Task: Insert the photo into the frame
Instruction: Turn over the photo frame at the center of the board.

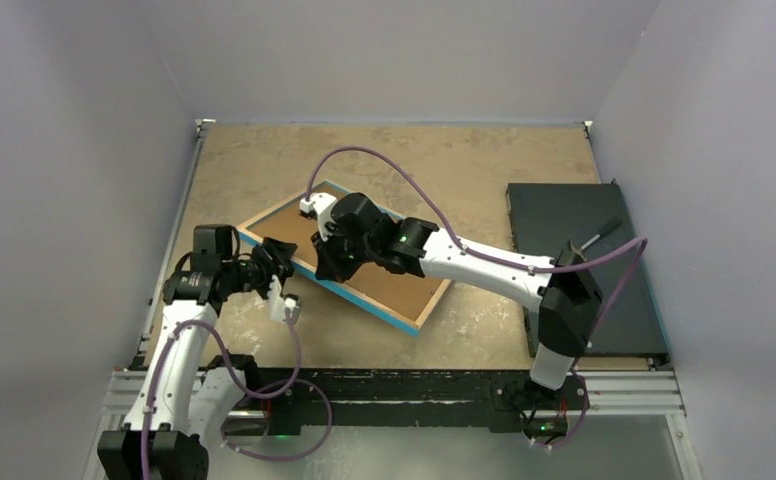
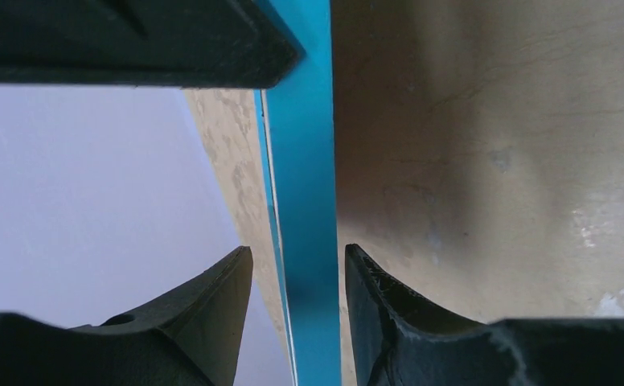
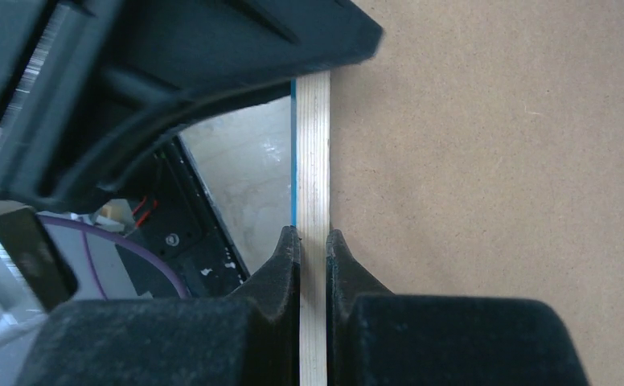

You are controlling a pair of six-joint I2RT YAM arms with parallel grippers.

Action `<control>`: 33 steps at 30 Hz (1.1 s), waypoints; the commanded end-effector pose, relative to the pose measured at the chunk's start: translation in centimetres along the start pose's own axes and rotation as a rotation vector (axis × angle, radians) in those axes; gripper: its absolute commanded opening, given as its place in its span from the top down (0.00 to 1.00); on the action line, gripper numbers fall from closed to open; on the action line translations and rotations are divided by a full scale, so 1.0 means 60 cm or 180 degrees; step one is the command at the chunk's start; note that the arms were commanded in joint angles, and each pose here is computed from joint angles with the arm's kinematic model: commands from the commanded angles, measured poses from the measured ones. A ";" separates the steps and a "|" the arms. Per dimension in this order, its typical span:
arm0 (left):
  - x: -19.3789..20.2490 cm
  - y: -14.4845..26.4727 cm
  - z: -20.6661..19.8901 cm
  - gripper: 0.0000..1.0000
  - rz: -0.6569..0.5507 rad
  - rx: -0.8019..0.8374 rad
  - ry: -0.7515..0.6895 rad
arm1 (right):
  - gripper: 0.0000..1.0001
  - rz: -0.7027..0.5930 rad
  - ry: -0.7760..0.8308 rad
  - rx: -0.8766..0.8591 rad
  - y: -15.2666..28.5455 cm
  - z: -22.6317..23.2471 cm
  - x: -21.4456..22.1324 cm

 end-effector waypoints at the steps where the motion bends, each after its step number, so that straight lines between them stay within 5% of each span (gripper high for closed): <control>1: 0.011 -0.003 0.040 0.56 0.0073 0.0048 -0.0452 | 1.00 -0.0394 0.0102 -0.0311 0.031 0.034 -0.075; 5: 0.018 -0.007 0.049 0.61 0.0119 -0.0028 -0.0450 | 1.00 -0.0395 0.0078 -0.0356 0.035 0.036 -0.079; 10: 0.013 -0.004 0.053 0.79 0.0122 -0.0125 -0.0443 | 0.97 -0.0386 0.0058 -0.0280 0.039 0.024 -0.080; 13: 0.007 0.002 0.053 0.87 0.0105 -0.0103 -0.0413 | 0.46 -0.0407 0.0147 -0.0149 0.052 0.008 -0.081; 15: 0.006 0.006 0.058 0.89 0.0099 -0.0092 -0.0350 | 0.28 -0.0499 0.0292 -0.0050 0.069 0.003 -0.084; 17: 0.004 0.009 0.061 0.89 0.0062 -0.0067 -0.0220 | 0.21 -0.0568 0.0443 0.0122 0.088 -0.006 -0.090; 22: -0.001 0.016 0.078 0.89 -0.0016 -0.0094 0.0027 | 0.14 -0.0527 0.0941 0.0284 0.125 -0.008 -0.085; 33: -0.018 0.036 0.100 0.89 -0.0111 -0.0148 0.0368 | 0.19 -0.0306 0.1380 0.0745 0.122 0.030 -0.040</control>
Point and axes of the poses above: each gripper's point midway between its finger pads, its own y axis back along the fingers, its own z axis along the line the jaws close on, x = y × z, the point moved 6 cm from there along y, back along the fingers, and after that the axes turned 2 degrees about -y, right-handed, at the moved point
